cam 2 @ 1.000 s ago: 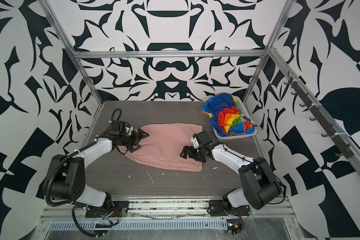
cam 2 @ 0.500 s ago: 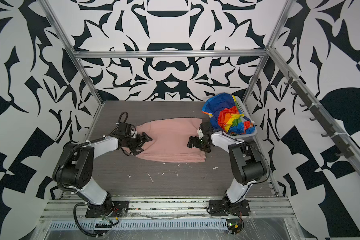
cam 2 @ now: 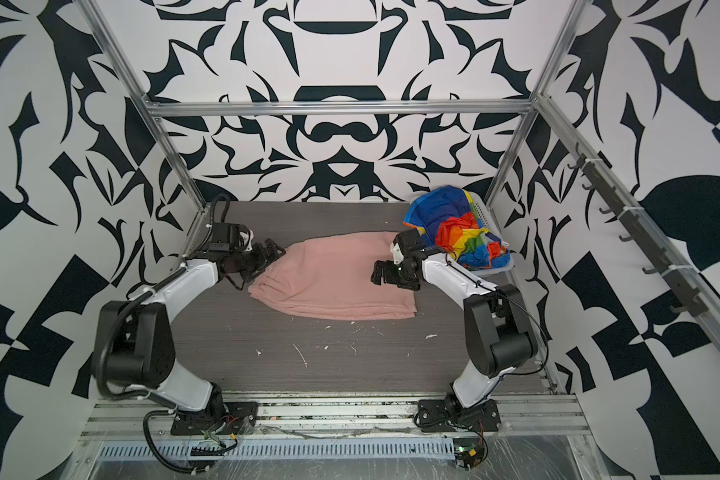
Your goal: Fold and stack the shorts
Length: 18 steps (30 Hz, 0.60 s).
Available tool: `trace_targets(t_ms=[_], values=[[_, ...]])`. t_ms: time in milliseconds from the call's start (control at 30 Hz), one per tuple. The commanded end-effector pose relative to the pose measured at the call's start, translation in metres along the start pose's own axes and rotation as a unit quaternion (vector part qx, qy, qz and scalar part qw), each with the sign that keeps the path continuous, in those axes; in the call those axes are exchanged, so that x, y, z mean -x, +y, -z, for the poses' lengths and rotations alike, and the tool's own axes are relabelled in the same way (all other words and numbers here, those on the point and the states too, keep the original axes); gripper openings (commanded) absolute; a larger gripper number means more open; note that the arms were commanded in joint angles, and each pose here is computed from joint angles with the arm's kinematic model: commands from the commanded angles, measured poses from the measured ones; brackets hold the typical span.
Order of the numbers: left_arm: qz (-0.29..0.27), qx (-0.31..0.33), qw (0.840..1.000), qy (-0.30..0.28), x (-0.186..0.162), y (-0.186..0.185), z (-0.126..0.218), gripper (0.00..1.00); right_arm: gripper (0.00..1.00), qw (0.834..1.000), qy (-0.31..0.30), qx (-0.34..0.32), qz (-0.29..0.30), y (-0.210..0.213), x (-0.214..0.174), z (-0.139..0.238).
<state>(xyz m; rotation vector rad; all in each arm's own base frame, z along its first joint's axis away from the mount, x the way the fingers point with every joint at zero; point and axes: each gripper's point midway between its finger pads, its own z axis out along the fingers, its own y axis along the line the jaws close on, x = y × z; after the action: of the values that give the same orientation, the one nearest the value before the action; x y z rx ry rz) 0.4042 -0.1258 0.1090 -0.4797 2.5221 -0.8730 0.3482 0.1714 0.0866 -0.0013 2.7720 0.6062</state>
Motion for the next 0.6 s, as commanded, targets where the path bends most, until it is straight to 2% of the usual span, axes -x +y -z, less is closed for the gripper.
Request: trace_targets(t_ms=[0,133,267,333,467,567], values=[[0.026,-0.041,0.998,0.044,-0.006,-0.008,-0.028,1.0,1.0,1.0,0.015,0.011,0.004,0.007,-0.008,-0.009],[0.034,0.022,0.998,0.054,-0.002,0.02,-0.041,1.0,1.0,0.999,0.03,0.01,-0.003,-0.001,-0.02,-0.022],[0.014,0.086,0.995,0.048,0.01,0.042,-0.032,1.0,1.0,0.999,0.034,0.005,0.001,-0.005,-0.024,-0.026],[-0.007,0.081,0.996,0.041,0.02,0.03,-0.016,1.0,0.99,0.999,0.035,0.004,0.006,-0.004,-0.023,-0.024],[-0.067,0.106,0.992,-0.01,0.038,0.011,0.03,1.0,1.0,1.0,0.016,0.021,0.017,0.007,-0.013,-0.009],[-0.075,0.15,0.986,0.003,0.028,0.029,0.046,1.0,0.99,1.0,0.007,0.022,0.021,0.01,-0.009,-0.001]])
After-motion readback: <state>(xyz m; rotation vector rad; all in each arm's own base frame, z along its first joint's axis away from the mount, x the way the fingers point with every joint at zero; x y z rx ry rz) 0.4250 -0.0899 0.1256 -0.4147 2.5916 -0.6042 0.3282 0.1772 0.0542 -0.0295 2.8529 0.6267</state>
